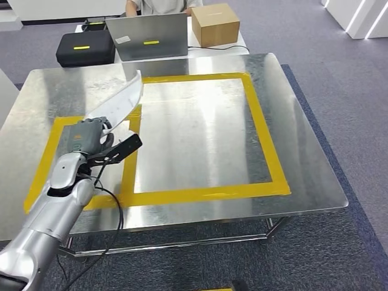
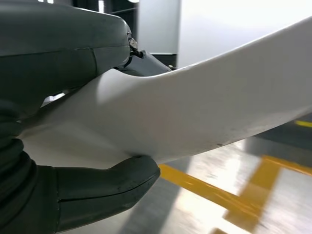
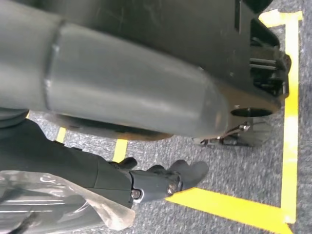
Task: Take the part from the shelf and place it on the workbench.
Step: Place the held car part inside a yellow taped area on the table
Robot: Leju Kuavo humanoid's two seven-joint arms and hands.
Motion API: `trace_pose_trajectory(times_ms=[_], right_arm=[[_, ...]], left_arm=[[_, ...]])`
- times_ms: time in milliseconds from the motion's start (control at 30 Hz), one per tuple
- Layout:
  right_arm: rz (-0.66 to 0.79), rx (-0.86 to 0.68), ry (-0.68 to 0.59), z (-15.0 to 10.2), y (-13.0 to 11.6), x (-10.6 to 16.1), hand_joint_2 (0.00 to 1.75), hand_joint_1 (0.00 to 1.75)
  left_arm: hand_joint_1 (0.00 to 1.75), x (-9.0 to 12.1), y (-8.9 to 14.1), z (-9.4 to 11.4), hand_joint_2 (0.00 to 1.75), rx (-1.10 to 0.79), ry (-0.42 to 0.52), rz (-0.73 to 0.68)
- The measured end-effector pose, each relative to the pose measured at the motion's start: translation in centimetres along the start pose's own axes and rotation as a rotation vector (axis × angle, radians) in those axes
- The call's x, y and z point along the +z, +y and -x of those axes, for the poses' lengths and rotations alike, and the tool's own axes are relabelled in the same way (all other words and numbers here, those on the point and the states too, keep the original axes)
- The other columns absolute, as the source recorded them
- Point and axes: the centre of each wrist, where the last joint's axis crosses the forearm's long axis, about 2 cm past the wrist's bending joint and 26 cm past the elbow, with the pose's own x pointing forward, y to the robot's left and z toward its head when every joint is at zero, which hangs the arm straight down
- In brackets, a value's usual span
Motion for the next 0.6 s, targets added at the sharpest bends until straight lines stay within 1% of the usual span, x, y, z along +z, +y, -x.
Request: trace_pose_trajectory(times_ms=[100, 233, 300, 367, 433, 533, 600], right_arm=[[0.002, -0.013, 0.006, 0.0, 0.0, 0.0, 0.0, 0.0], [0.007, -0.024, 0.013, 0.1, 0.0, 0.0, 0.0, 0.0], [0.01, -0.025, 0.017, 0.2, 0.0, 0.0, 0.0, 0.0], [0.014, -0.024, 0.02, 0.3, 0.0, 0.0, 0.0, 0.0], [0.02, -0.02, 0.022, 0.3, 0.0, 0.0, 0.0, 0.0], [0.025, -0.008, 0.024, 0.3, 0.0, 0.0, 0.0, 0.0], [0.028, -0.002, 0.022, 0.4, 0.0, 0.0, 0.0, 0.0]], left_arm=[[1.75, 1.1, -1.0, 1.7, 1.75, 0.026, 0.048, -0.016], [0.0, 2.4, -2.2, 3.2, 1.75, 0.062, 0.082, -0.028], [0.0, 3.1, -3.0, 3.6, 1.75, 0.073, 0.095, -0.021], [0.0, 3.8, -3.6, 4.0, 0.87, 0.087, 0.102, -0.019], [0.0, 4.5, -3.9, 4.2, 0.0, 0.111, 0.093, -0.051], [0.0, 5.5, -3.9, 4.2, 0.0, 0.208, 0.035, -0.135], [0.0, 6.4, -3.9, 3.7, 0.0, 0.352, -0.049, -0.189]])
